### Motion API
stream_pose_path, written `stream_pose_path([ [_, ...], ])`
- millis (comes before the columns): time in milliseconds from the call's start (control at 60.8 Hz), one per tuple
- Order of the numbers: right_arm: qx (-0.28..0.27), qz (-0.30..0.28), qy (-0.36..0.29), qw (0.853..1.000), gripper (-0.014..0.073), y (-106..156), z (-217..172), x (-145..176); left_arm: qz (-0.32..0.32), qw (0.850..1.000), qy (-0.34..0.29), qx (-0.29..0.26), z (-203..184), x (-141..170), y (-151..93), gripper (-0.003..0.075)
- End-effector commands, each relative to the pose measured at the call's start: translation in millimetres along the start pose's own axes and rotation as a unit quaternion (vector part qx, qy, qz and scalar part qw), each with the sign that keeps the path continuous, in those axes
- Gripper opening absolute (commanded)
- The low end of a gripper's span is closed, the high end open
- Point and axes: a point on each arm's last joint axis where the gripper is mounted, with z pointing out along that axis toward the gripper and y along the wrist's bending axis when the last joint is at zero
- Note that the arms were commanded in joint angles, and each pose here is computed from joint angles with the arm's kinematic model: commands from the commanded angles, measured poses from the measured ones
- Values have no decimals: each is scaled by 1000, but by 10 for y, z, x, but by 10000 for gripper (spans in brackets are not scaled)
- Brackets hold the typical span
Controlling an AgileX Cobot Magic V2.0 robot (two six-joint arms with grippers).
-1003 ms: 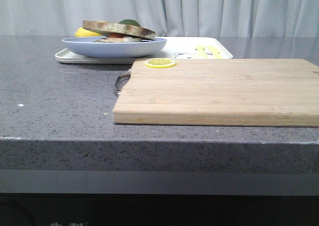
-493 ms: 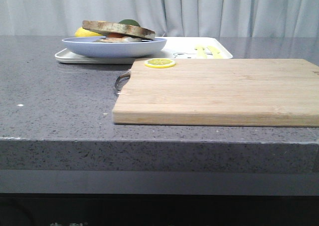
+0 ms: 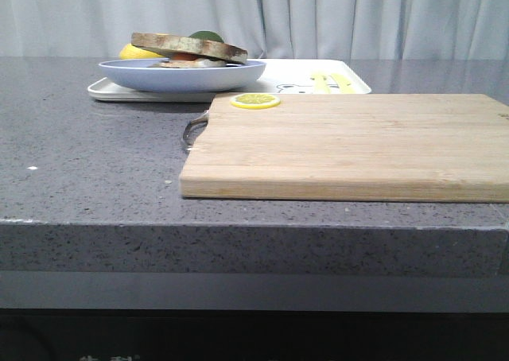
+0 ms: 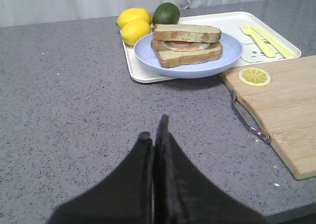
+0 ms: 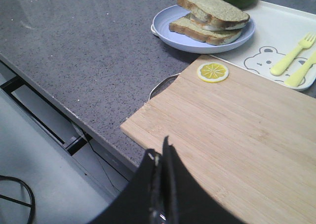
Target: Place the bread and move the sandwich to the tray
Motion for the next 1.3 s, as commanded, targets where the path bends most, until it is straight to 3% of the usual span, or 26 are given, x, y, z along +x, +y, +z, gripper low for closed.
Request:
stream_pose_path([
  [0,3,-2,-43,999,-69,7,-46,-123,-2,999,-51,-6,-38,-148,10,-20],
  [296,3,-2,-43,999,-69,7,-46,-123,-2,999,-52,1,-42,-144,-4,-20],
  [378,2,-1,-43,999,-69,8,-46,-123,-2,996,-83,8,-117,-87,-31,-20],
  [575,1,0,-43,999,-69,9,-46,-124,7,991,-133,-11,-259,230,-42,-20],
  [789,1,0,-43,999,-69,9,-46,-124,-15,982,-183,-47,-153,559,16,-20],
  [970,1,0,-43,999,-69,9,-46,-124,-86,976,-178,-94,-98,869,89,-20],
  [1167,1,0,-43,999,-69,9,-46,-124,-95,976,-153,-120,19,1132,121,-20],
  [1282,1,0,-43,999,-69,9,-46,-124,-92,973,-172,-120,55,1235,121,-20],
])
